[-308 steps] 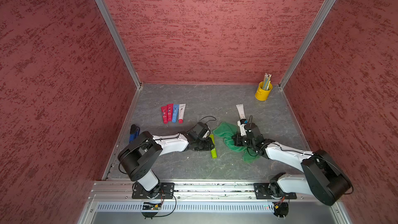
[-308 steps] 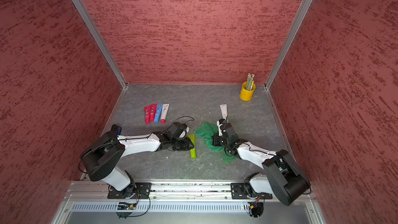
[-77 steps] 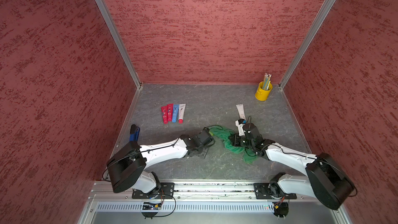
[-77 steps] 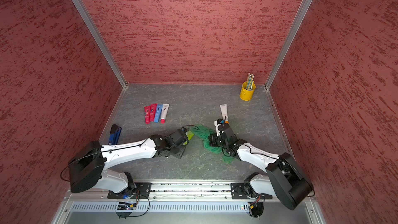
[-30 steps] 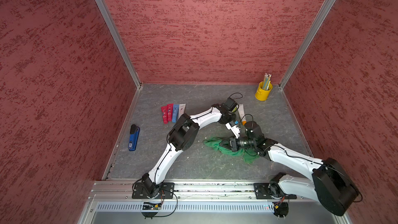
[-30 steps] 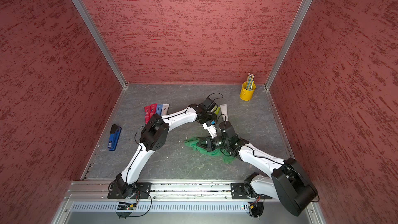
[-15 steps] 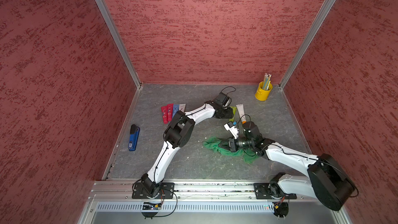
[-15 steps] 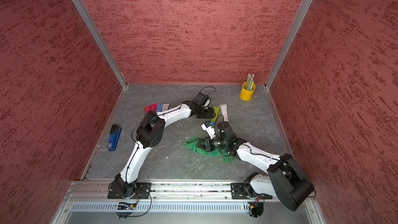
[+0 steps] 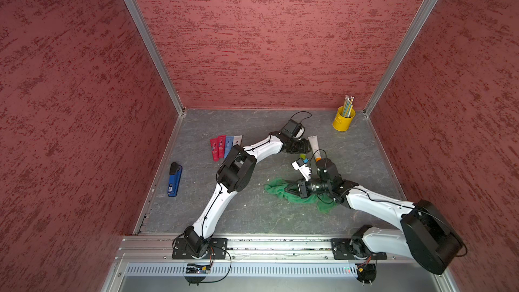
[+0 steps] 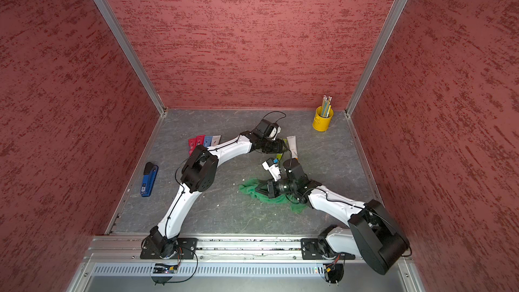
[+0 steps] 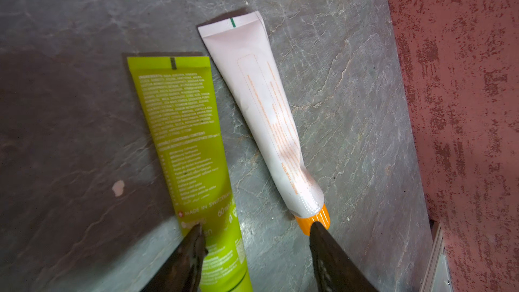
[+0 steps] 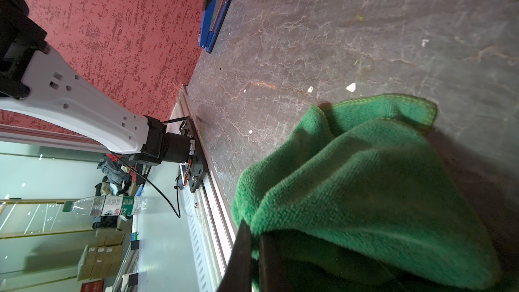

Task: Wipe the surface of the toothpaste tube
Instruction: Place the toothpaste at the center of the board.

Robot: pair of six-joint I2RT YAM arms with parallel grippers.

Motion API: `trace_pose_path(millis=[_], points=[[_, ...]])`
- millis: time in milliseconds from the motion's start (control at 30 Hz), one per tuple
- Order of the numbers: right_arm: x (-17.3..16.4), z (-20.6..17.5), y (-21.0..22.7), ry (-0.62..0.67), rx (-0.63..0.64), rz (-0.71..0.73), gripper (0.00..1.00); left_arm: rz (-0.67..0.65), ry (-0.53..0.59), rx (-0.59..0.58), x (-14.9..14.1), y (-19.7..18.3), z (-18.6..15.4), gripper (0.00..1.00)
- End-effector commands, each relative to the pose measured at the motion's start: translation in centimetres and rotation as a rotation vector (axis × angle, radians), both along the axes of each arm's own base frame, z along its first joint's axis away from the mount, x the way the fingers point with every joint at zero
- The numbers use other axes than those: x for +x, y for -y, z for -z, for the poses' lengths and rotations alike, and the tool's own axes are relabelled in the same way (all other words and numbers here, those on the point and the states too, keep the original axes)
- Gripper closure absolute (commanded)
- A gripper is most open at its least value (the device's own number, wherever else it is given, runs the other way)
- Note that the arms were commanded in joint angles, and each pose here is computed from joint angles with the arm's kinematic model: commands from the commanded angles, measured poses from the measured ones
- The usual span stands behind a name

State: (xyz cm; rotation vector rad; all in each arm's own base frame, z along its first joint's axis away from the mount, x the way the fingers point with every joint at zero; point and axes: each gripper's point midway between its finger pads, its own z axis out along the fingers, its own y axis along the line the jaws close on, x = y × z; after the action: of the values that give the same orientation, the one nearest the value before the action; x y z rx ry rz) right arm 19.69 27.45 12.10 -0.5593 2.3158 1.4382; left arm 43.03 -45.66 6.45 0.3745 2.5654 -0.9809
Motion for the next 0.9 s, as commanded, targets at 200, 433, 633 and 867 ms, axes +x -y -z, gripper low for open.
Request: trace_pose_path(millis=[200, 433, 633, 867], points=[[0.2, -1.4, -0.7, 0.054, 0.039, -0.028, 1.00, 0.032, -0.014, -0.028, -0.1, 1.3, 1.4, 0.39], [0.0, -1.5, -0.7, 0.055, 0.044, -0.034, 1.00, 0.052, -0.006, -0.059, -0.1, 1.8, 0.7, 0.39], [0.0, -1.6, -0.7, 0.055, 0.047, -0.035, 1.00, 0.082, -0.010, -0.107, -0.5, 2.6, -0.3, 0.39], [-0.1, -1.5, -0.7, 0.055, 0.046, -0.036, 1.00, 0.041, 0.034, -0.094, 0.2, 1.0, -2.1, 0.39]])
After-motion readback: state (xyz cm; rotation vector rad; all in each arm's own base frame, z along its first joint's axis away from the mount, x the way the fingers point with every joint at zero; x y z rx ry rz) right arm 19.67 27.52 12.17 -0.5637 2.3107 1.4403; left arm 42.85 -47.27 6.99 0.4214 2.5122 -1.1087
